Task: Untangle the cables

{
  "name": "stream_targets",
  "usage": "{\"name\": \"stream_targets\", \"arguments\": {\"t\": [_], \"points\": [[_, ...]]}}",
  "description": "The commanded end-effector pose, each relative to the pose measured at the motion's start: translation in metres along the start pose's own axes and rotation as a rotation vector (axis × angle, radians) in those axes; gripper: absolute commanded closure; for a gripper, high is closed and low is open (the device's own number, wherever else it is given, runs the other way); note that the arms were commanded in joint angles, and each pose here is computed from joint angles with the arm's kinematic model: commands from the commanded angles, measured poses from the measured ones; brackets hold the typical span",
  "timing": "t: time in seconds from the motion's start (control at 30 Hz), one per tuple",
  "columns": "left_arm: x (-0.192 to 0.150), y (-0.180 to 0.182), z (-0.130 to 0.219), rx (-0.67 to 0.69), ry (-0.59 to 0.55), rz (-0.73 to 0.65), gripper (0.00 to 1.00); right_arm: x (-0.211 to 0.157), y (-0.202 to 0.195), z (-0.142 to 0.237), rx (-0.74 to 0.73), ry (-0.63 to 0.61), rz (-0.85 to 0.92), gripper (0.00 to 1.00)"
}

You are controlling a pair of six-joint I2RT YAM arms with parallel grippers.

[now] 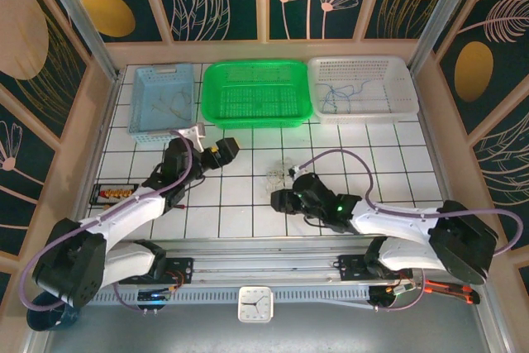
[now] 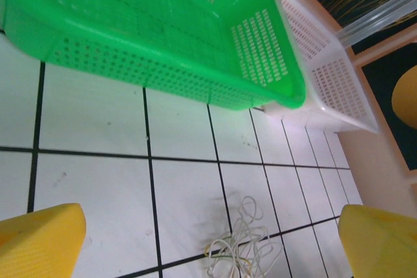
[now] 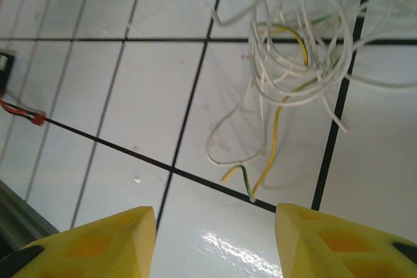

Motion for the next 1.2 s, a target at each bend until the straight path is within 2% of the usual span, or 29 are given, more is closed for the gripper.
{"name": "stream_targets", "arguments": {"t": [0.0,0.23,0.53,0.63,0.7,0.77,0.93,1.17], "points": [[0.002,-0.004,-0.004,-0.034,-0.035,0.027,0.01,-0.002,-0.005,-0.008,-0.059,0.001,-0.005,0.50],[-0.001,-0.004,-0.006,-0.042,-0.022,0.027,0.01,0.005,-0.016,-0.017,-0.144,-0.007,0.013,0.53],[-0.006,-0.002,-0.010,-0.050,0.002,0.030,0.01,0.012,-0.019,-0.028,-0.126,0.000,0.007,0.60],[-0.006,-0.003,-0.011,-0.054,0.004,0.030,0.01,0.012,-0.015,-0.033,-0.103,0.008,0.007,0.74],[-0.005,-0.003,-0.012,-0.053,0.004,0.027,0.01,0.015,-0.011,-0.033,-0.078,0.008,0.011,0.91],[-0.004,-0.005,-0.012,-0.055,0.003,0.021,0.01,0.022,-0.006,-0.031,-0.043,-0.004,0.009,1.00],[-0.003,-0.008,-0.013,-0.059,0.007,0.010,0.01,0.060,0.001,-0.010,0.054,-0.097,-0.027,1.00],[-0.001,-0.016,-0.012,-0.092,0.004,0.012,0.01,0.105,-0.002,0.040,0.212,-0.276,-0.135,1.00]]}}
Point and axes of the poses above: each hand's point on the last joint's axis, 136 mm out from that joint toward the fingers, its own z axis back along the fingers, its own y axis along the line the jaws close on, x = y × z, the point moved 3 cm from there along z, back along the fingers, and after that the axes turned 13 degrees about z, right-handed, at the moved point
